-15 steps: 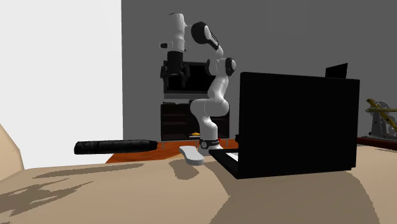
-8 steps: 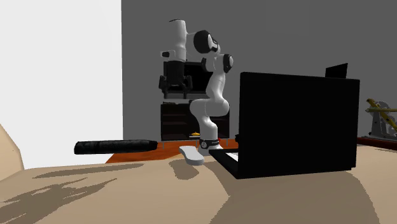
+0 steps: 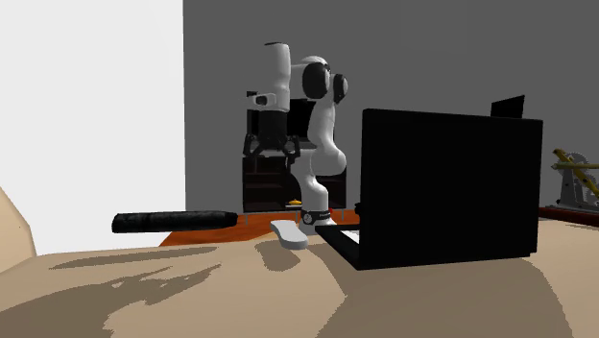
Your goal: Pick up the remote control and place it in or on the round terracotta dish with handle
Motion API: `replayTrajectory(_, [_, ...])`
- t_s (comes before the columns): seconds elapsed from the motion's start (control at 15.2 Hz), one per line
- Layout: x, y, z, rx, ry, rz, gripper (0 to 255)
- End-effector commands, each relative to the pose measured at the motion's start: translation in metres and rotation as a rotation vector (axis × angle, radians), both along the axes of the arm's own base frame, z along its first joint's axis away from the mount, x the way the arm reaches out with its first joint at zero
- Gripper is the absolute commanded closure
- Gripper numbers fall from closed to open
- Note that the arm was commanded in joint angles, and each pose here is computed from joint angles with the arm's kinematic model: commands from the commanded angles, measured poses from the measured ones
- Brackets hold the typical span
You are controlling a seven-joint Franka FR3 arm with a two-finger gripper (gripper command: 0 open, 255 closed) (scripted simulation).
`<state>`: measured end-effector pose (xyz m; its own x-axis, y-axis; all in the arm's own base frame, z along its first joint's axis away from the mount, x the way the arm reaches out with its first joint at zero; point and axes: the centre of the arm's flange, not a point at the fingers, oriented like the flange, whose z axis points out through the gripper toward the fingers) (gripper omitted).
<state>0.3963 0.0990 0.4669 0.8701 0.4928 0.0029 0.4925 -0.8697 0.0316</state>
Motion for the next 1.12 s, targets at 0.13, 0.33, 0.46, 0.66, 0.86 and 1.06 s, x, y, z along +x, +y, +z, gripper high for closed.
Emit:
replayTrajectory(0.13, [0.020,0.033,-0.040,-0.001,-0.005,0.098,0])
replayTrajectory(0.33, [0.032,0.060,-0.067,-0.003,-0.008,0.170,0])
replayTrajectory(0.46, [0.039,0.078,-0.084,-0.004,-0.009,0.219,0])
replayTrajectory(0.66, [0.043,0.090,-0.102,-0.004,-0.011,0.252,0])
replayTrajectory(0.86, [0.043,0.090,-0.118,-0.004,-0.011,0.252,0])
replayTrajectory(1.06, [0.044,0.089,-0.137,-0.004,-0.011,0.252,0])
